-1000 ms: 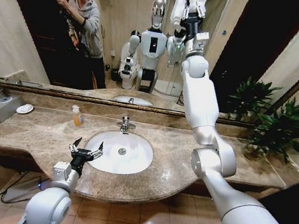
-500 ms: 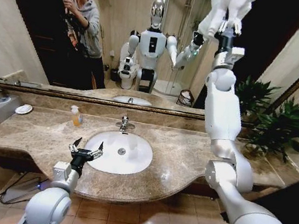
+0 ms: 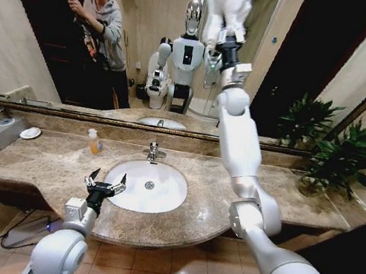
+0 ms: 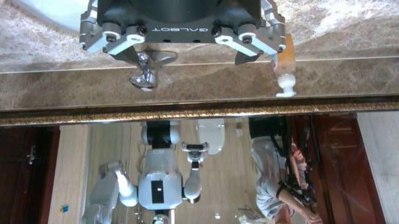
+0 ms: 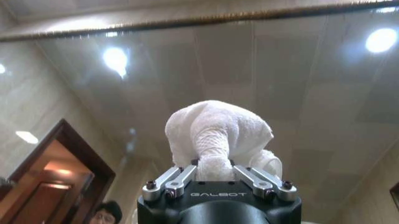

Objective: Pick up the towel from the sink counter and wipe the mirror surface.

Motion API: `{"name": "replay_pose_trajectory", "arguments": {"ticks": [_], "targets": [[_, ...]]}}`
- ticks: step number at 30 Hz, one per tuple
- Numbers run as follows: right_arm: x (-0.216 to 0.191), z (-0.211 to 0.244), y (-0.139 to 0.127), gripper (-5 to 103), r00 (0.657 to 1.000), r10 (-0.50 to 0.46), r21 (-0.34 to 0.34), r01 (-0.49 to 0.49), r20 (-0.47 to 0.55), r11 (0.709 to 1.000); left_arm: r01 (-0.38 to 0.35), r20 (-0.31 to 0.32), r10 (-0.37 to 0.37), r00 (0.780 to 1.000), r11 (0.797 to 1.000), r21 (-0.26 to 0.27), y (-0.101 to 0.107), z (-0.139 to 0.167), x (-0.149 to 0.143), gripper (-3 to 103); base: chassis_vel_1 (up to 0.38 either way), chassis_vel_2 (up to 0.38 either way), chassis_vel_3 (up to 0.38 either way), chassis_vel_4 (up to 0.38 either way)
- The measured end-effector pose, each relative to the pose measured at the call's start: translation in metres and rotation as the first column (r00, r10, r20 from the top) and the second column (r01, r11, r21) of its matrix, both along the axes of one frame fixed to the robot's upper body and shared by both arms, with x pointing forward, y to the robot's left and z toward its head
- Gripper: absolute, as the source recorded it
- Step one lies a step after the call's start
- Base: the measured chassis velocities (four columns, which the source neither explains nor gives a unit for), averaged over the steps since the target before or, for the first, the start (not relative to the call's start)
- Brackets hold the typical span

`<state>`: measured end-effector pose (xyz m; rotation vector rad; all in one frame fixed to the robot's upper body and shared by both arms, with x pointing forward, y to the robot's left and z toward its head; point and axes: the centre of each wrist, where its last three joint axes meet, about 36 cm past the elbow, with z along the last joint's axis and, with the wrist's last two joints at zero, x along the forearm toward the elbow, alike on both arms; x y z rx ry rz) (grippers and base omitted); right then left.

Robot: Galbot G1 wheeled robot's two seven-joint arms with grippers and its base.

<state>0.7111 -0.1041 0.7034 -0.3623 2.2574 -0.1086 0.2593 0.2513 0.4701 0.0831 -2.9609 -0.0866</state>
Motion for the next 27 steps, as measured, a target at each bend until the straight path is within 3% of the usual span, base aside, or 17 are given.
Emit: {"name": "replay_pose_trajectory", "arguments": {"ticks": [5,9,14,15,18,21,27], "targets": [[0.011,-0.008,-0.008,13,1.000,-0.022,0.005,0.022,-0.021,1.000,0.000,0.000,0.000,1.000,1.000,0.000,0.000,0.000,0.000,100,0.000,0.000,0.000,0.000],[0.016,-0.014,-0.028,13,0.998,-0.055,0.040,0.057,-0.036,0.998,0.000,0.000,0.000,1.000,1.000,0.000,0.000,0.000,0.000,100,0.000,0.000,0.000,0.000],[0.011,-0.016,-0.089,13,0.992,-0.121,0.116,0.125,-0.046,0.985,0.000,0.000,0.000,1.000,1.000,0.000,0.000,0.000,0.000,100,0.000,0.000,0.000,0.000],[0.011,-0.016,-0.089,13,0.992,-0.121,0.116,0.125,-0.046,0.985,0.000,0.000,0.000,1.000,1.000,0.000,0.000,0.000,0.000,100,0.000,0.000,0.000,0.000],[0.007,-0.018,-0.135,13,0.984,-0.168,0.161,0.176,-0.060,0.971,0.000,0.000,0.000,1.000,1.000,0.000,0.000,0.000,0.000,100,0.000,0.000,0.000,0.000],[0.006,-0.020,-0.154,13,0.980,-0.189,0.180,0.198,-0.067,0.964,0.000,0.000,0.000,1.000,1.000,0.000,0.000,0.000,0.000,100,0.000,0.000,0.000,0.000],[0.003,-0.027,-0.148,13,0.982,-0.174,0.175,0.185,-0.074,0.967,0.000,0.000,0.000,1.000,1.000,0.000,0.000,0.000,0.000,100,0.000,0.000,0.000,0.000]]}}
